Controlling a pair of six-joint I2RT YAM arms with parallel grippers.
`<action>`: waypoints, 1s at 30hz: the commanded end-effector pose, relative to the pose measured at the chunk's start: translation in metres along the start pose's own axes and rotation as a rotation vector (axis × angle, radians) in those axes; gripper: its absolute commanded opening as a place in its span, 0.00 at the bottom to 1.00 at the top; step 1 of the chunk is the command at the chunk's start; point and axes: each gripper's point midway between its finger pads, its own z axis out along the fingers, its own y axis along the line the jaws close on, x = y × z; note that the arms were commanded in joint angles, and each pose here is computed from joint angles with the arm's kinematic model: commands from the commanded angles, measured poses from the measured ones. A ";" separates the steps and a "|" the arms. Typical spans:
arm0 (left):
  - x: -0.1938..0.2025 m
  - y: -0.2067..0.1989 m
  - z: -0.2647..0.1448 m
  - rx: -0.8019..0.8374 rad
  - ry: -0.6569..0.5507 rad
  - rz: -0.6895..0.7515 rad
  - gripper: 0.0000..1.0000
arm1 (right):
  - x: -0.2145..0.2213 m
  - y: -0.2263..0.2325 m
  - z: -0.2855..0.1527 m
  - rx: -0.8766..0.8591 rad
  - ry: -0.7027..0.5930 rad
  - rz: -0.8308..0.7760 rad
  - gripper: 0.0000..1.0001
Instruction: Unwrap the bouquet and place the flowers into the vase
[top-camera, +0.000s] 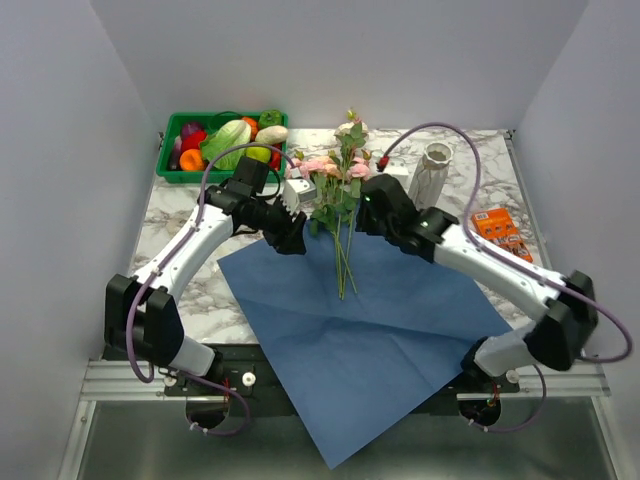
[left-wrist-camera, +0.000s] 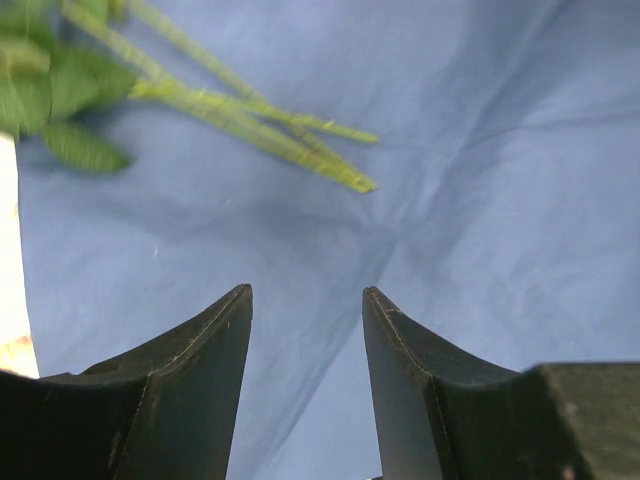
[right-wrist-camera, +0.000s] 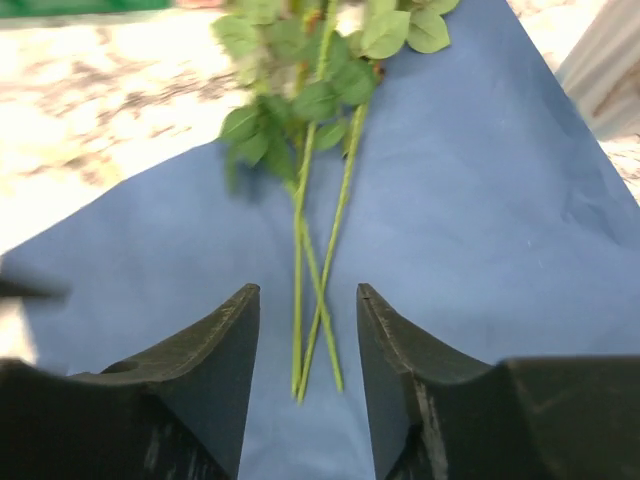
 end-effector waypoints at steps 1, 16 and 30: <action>0.004 0.027 -0.001 -0.168 -0.023 -0.029 0.57 | 0.035 0.001 0.068 0.070 0.159 -0.047 0.47; 0.028 0.029 -0.014 -0.240 -0.006 -0.013 0.57 | 0.066 -0.008 0.181 0.194 0.253 -0.057 0.38; 0.033 0.030 -0.023 -0.255 0.001 0.004 0.58 | 0.096 -0.037 0.206 0.288 0.304 -0.040 0.38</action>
